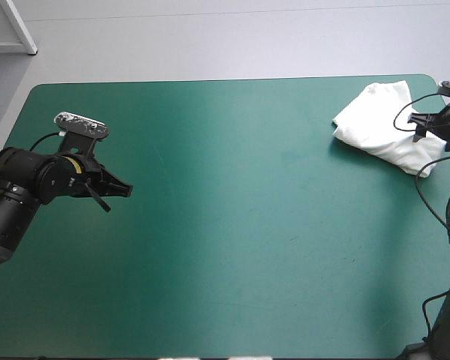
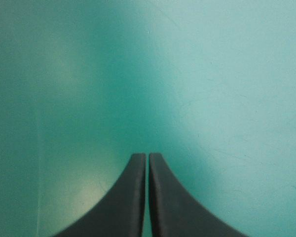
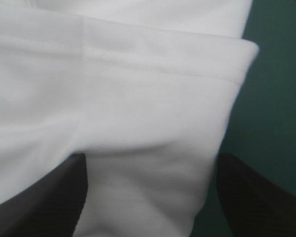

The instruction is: Fold the cloth

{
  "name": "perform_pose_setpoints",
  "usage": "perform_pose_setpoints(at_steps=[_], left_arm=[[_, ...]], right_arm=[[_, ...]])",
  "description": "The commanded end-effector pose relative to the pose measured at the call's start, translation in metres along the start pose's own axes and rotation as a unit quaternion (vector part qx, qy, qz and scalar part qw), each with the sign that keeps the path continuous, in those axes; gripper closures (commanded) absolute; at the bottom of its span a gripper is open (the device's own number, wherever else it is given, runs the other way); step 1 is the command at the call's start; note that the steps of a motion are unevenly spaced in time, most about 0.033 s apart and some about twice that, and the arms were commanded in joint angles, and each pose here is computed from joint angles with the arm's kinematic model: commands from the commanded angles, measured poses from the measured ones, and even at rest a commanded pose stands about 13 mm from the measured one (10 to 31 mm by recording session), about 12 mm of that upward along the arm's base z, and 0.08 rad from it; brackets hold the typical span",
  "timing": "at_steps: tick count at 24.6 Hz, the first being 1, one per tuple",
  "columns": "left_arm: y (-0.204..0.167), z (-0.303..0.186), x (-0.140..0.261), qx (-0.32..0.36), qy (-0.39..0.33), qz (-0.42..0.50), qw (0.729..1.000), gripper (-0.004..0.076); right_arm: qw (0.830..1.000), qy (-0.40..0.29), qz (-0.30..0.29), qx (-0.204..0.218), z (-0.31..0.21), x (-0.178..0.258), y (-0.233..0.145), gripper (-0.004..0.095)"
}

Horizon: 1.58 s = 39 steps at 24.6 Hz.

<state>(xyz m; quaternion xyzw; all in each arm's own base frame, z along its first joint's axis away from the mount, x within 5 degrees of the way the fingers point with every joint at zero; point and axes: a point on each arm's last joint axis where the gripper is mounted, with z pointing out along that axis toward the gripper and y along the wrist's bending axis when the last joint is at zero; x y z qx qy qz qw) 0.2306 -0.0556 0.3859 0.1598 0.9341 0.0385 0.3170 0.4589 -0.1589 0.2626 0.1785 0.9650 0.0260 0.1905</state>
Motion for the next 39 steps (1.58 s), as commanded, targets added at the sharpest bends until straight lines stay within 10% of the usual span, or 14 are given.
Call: perform_pose_setpoints(at_steps=[1,10,16,22,28,39], left_arm=[[0.003,-0.016,-0.008,-0.008,-0.056,0.001,0.998,0.0705],[0.005,-0.026,-0.025,-0.012,-0.17,0.001,0.985,0.0705],[0.004,-0.032,-0.035,-0.01,-0.231,-0.001,0.973,0.0705],[0.006,-0.044,-0.036,-0.011,-0.27,-0.004,0.963,0.0705],[0.0,-0.026,-0.017,-0.009,-0.274,0.012,0.962,0.0705],[-0.026,0.025,0.128,0.023,-0.24,0.01,0.971,0.0705]], right_arm=[[0.995,-0.098,-0.001,0.019,-0.076,-0.009,0.003,0.0226],[0.981,-0.195,-0.005,-0.004,-0.175,0.007,0.017,0.0914],[0.956,-0.249,-0.058,-0.141,-0.243,0.039,0.067,0.0925],[0.931,-0.267,-0.208,-0.134,-0.28,0.101,0.134,0.0924],[0.847,-0.37,-0.312,-0.221,-0.255,0.214,0.187,0.0925],[0.863,-0.345,-0.302,-0.212,-0.124,0.347,0.101,0.0925]])
